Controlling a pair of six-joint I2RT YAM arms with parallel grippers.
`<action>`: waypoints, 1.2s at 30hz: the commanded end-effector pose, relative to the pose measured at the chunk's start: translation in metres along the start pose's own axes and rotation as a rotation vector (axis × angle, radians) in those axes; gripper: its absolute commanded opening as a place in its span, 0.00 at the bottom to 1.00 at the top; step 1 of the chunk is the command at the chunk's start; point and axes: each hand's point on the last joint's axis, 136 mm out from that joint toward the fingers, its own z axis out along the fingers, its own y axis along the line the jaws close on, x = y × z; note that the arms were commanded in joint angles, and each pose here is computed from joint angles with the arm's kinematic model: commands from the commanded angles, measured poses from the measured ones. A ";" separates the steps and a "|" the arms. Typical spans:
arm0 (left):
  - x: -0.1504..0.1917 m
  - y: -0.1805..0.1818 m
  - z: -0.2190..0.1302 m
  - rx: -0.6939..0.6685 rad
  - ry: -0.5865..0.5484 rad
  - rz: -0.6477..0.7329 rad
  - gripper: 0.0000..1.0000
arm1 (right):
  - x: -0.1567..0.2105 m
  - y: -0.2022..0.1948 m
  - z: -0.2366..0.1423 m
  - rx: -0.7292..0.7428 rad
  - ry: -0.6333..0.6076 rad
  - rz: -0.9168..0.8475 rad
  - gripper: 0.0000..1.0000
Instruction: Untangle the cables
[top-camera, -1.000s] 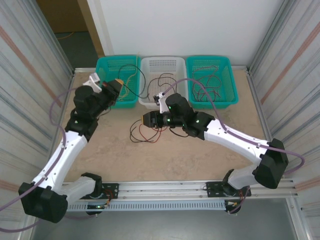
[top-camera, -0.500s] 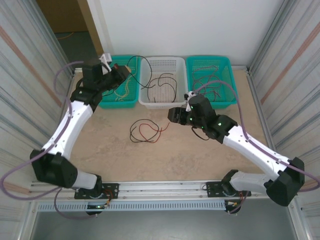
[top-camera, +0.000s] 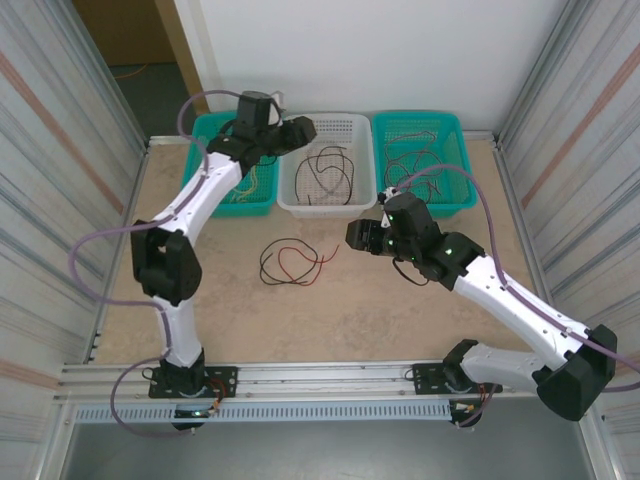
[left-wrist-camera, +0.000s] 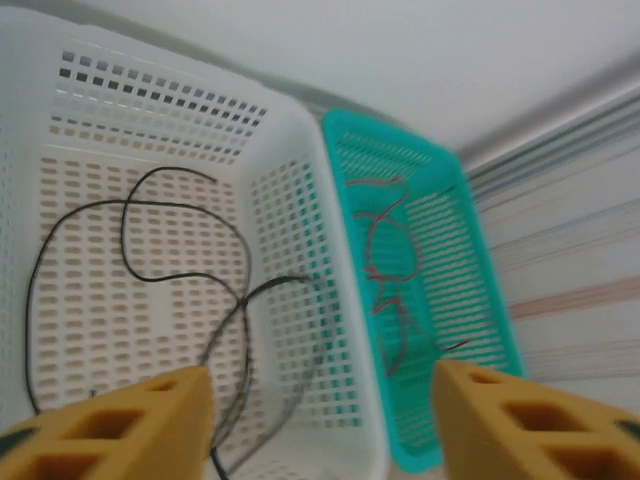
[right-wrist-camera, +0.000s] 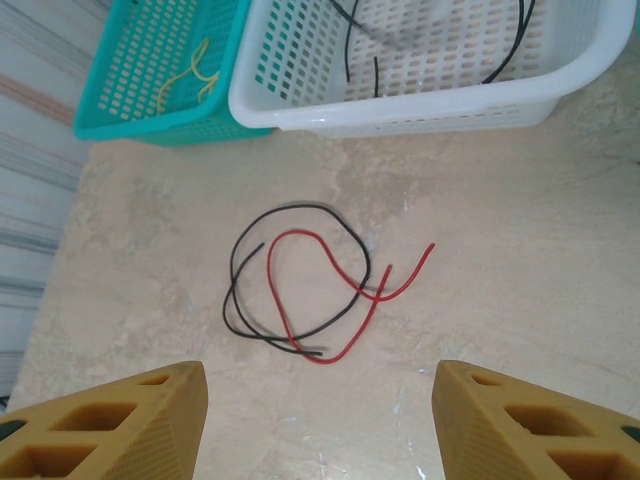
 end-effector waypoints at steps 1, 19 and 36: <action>0.010 -0.001 -0.001 -0.085 0.028 0.119 0.72 | -0.005 -0.006 -0.006 0.032 -0.015 -0.005 0.60; 0.121 0.005 -0.140 -0.218 0.099 0.458 0.71 | 0.040 -0.022 0.078 0.137 0.217 0.065 0.67; 0.224 0.087 -0.178 -0.317 0.281 0.194 0.61 | 0.067 -0.057 0.174 0.213 0.343 0.188 0.55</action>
